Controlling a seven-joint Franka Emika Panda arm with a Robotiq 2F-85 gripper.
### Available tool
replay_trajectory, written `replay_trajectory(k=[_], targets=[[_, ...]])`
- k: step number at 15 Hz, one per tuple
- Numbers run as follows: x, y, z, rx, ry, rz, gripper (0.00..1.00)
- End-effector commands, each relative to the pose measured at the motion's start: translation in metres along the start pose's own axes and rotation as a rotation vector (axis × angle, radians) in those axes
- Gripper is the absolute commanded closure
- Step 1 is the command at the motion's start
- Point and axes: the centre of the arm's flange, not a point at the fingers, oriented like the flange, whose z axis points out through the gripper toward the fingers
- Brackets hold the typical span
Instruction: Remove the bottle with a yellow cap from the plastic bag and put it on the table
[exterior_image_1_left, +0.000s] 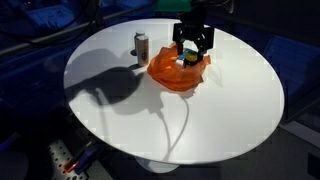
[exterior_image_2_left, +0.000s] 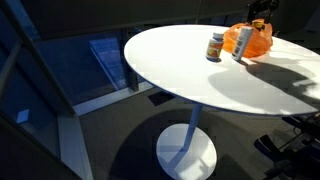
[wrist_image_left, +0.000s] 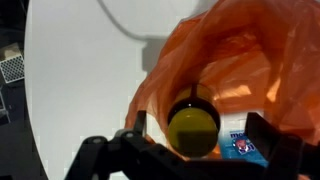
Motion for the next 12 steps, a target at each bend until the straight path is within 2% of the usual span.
replay_trajectory(k=[1, 3, 5, 9, 11, 12], targets=[[0.017, 0.002, -0.004, -0.016, 0.020, -0.002, 0.00], [0.020, 0.002, -0.005, -0.017, 0.024, 0.000, 0.00], [0.021, 0.002, -0.007, -0.014, 0.025, -0.001, 0.26], [0.015, 0.001, -0.012, -0.013, 0.018, -0.013, 0.60], [0.013, 0.002, -0.018, -0.011, 0.021, -0.016, 0.73], [0.012, 0.003, -0.022, -0.011, 0.024, -0.014, 0.76]])
